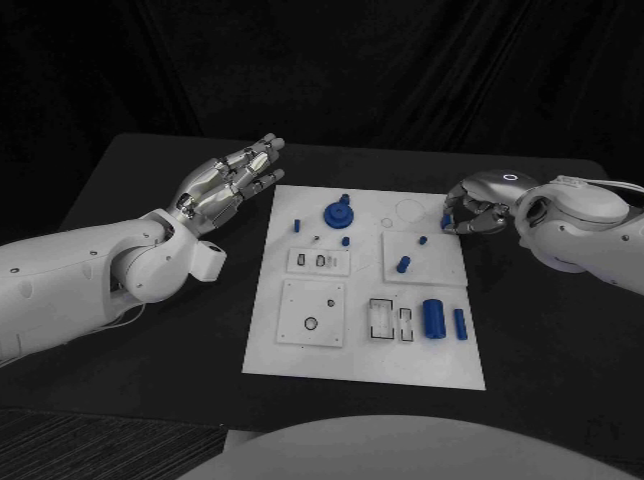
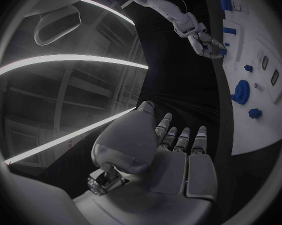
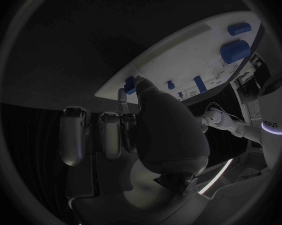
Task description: Assemble the parts on the task board
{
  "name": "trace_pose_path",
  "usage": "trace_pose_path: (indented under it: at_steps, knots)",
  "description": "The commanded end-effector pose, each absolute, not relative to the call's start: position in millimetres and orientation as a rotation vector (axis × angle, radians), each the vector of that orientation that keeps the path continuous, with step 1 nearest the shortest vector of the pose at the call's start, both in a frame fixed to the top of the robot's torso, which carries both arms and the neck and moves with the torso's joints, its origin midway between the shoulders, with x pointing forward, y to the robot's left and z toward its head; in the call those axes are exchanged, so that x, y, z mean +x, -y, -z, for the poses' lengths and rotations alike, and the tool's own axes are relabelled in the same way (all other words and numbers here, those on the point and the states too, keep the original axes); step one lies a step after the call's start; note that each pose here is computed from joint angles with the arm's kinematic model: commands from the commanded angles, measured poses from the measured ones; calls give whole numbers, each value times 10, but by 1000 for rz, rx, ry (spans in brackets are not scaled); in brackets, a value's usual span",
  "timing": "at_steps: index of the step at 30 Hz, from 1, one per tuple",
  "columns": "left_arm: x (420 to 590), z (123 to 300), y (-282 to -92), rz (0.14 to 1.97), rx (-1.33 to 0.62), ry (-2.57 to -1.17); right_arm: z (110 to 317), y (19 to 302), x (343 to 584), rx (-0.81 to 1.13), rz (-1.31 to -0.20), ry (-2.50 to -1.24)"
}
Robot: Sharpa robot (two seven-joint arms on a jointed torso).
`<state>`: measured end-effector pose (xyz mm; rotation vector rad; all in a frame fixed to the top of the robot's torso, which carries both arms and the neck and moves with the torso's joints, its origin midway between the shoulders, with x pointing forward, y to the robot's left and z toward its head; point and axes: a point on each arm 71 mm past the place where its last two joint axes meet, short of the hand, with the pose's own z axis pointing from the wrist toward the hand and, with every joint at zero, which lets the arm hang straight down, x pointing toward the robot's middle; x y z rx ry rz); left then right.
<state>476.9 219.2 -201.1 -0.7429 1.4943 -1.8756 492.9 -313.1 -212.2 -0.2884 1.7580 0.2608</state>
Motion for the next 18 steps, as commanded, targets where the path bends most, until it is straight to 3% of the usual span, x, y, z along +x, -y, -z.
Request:
trace_pose_path:
  at_steps: [1, 18]
  knots:
    - [4756, 1974, -2184, 1927, -715, -1437, 2139, 3142, 4927, -283, -242, -1763]
    - [4765, 1986, -2189, 1923, -718, -1443, 2096, 3110, 4917, -277, -275, -1693]
